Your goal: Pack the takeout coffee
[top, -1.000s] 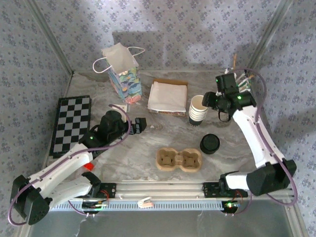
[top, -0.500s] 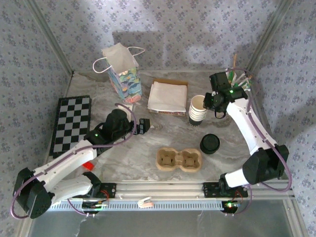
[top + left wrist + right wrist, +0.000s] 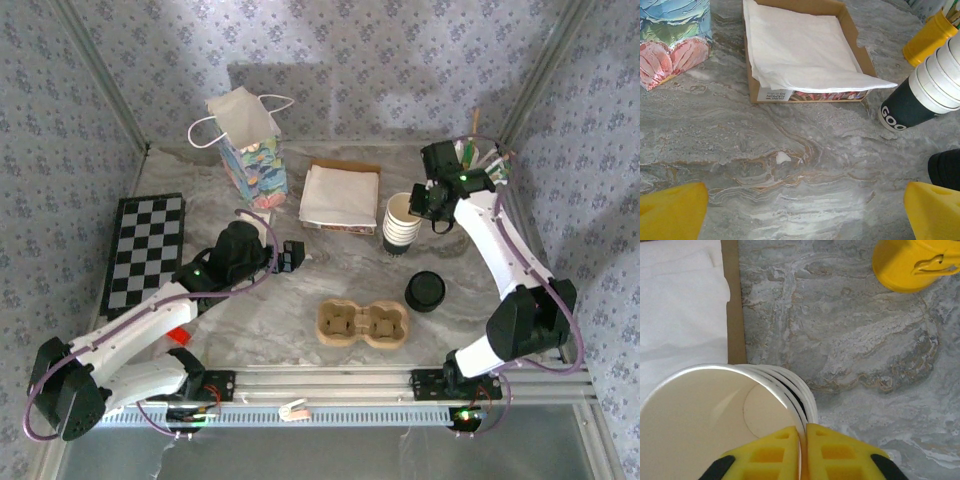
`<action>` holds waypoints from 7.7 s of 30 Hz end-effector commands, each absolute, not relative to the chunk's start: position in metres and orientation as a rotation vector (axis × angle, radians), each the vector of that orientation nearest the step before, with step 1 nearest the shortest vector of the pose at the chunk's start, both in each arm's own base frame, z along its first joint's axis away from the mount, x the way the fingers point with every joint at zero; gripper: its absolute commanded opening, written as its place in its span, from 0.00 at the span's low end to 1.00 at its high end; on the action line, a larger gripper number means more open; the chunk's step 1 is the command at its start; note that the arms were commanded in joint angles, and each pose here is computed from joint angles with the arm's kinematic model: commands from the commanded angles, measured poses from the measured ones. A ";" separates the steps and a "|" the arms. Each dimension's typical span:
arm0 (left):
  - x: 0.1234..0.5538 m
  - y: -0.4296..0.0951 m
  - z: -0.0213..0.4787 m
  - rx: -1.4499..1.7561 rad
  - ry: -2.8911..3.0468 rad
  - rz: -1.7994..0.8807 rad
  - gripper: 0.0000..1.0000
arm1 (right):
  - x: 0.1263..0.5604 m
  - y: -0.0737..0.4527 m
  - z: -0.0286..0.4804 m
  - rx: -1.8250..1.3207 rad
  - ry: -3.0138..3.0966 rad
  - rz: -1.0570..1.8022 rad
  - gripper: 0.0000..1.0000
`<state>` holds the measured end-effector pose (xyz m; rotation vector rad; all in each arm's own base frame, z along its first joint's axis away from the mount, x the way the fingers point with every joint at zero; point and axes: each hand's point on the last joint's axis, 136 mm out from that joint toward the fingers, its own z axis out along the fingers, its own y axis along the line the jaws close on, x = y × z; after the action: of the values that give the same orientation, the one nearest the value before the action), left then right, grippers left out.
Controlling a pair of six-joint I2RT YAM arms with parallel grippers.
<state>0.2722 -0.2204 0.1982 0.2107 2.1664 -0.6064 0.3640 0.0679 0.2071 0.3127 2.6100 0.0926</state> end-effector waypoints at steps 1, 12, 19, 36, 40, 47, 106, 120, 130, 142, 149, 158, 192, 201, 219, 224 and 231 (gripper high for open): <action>0.278 -0.227 0.220 0.223 2.107 -0.625 1.00 | 0.373 0.067 0.217 0.290 2.584 0.093 0.09; 0.279 -0.228 0.220 0.220 2.103 -0.620 1.00 | 0.403 0.065 0.223 0.285 2.492 0.156 0.01; 0.283 -0.229 0.221 0.210 2.094 -0.619 1.00 | 0.427 0.064 0.229 0.297 2.435 0.203 0.01; 0.285 -0.230 0.227 0.207 2.090 -0.617 1.00 | 0.423 0.057 0.264 0.336 2.408 0.261 0.02; 0.283 -0.229 0.230 0.197 2.088 -0.626 1.00 | 0.418 0.055 0.282 0.344 2.376 0.274 0.02; 0.275 -0.223 0.238 0.168 2.086 -0.653 1.00 | 0.397 0.058 0.321 0.314 2.330 0.277 0.04; 0.247 -0.202 0.206 0.021 2.173 -0.721 1.00 | 0.298 0.114 0.145 0.237 2.629 0.267 0.31; 0.231 -0.224 0.217 0.076 2.153 -0.807 1.00 | 0.226 0.039 0.170 0.372 2.701 -0.152 0.79; 0.227 -0.240 0.210 0.115 2.167 -0.827 1.00 | 0.210 0.052 0.129 0.393 2.773 -0.110 0.91; 0.230 -0.246 0.204 0.123 2.177 -0.816 1.00 | 0.220 0.056 0.109 0.409 2.766 -0.148 0.87; 0.231 -0.247 0.204 0.121 2.180 -0.808 1.00 | 0.218 0.056 0.098 0.418 2.797 -0.194 0.83; 0.231 -0.249 0.202 0.132 2.193 -0.804 1.00 | 0.210 0.050 0.087 0.423 2.833 -0.249 0.81; 0.238 -0.261 0.213 0.112 2.177 -0.842 1.00 | 0.228 0.067 0.165 0.321 2.770 0.039 0.70; 0.247 -0.277 0.217 0.091 2.178 -0.856 1.00 | 0.257 0.119 0.183 0.159 2.781 0.179 0.70; 0.257 -0.277 0.207 0.066 2.187 -0.782 1.00 | 0.296 0.159 0.160 0.077 2.879 0.219 0.70; 0.258 -0.275 0.204 0.063 2.192 -0.764 1.00 | 0.304 0.161 0.159 0.072 2.874 0.211 0.70; 0.259 -0.274 0.203 0.061 2.194 -0.753 1.00 | 0.311 0.159 0.154 0.058 2.867 0.164 0.71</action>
<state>0.2551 -0.2706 0.1902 0.0712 2.2277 -0.7456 0.3034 0.1597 0.1512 0.0863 2.8852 0.1972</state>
